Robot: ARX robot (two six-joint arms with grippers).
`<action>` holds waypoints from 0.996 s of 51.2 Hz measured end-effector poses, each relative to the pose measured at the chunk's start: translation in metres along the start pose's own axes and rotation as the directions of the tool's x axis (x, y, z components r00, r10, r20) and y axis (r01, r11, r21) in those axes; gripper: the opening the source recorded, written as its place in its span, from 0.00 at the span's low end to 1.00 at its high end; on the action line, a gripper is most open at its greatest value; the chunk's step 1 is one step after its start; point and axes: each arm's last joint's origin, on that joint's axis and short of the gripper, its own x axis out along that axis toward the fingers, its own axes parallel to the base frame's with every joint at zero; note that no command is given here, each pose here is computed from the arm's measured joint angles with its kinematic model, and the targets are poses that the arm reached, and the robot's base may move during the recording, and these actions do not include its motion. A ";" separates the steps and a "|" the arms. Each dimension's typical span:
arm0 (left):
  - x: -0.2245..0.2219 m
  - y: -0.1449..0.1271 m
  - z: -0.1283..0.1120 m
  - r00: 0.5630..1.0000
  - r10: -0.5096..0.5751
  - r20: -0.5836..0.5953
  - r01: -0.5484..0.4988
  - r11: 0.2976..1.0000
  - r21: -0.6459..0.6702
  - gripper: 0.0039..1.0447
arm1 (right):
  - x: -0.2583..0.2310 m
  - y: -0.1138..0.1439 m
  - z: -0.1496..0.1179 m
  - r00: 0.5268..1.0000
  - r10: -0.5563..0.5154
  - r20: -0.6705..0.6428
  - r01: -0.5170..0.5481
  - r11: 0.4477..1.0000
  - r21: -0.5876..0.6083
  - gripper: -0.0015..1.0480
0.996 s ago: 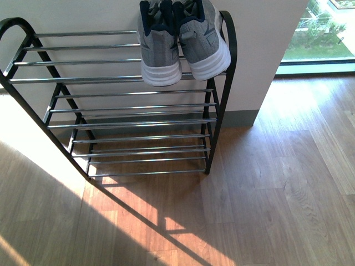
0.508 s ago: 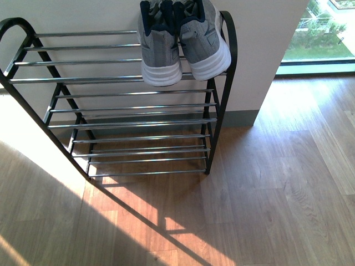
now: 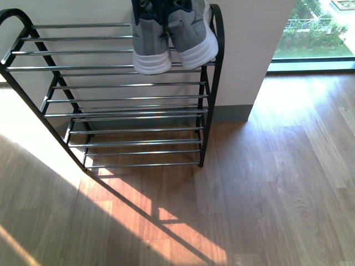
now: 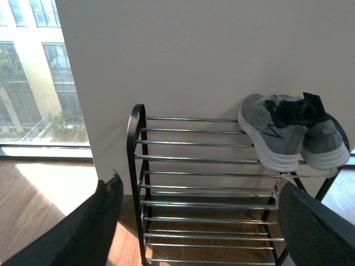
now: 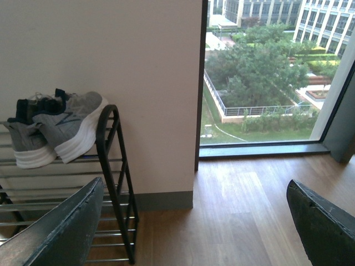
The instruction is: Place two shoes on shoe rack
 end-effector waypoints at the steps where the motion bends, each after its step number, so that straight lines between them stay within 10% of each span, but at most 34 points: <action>1: 0.000 0.000 0.000 1.000 0.000 0.000 0.000 1.000 0.000 0.82 | 0.000 0.000 0.000 1.000 0.000 0.000 0.000 1.000 0.000 0.91; 51: 0.000 0.000 0.000 1.000 -0.002 0.000 0.002 1.000 0.003 0.91 | 0.000 0.000 0.000 1.000 -0.002 0.001 0.002 1.000 0.000 0.91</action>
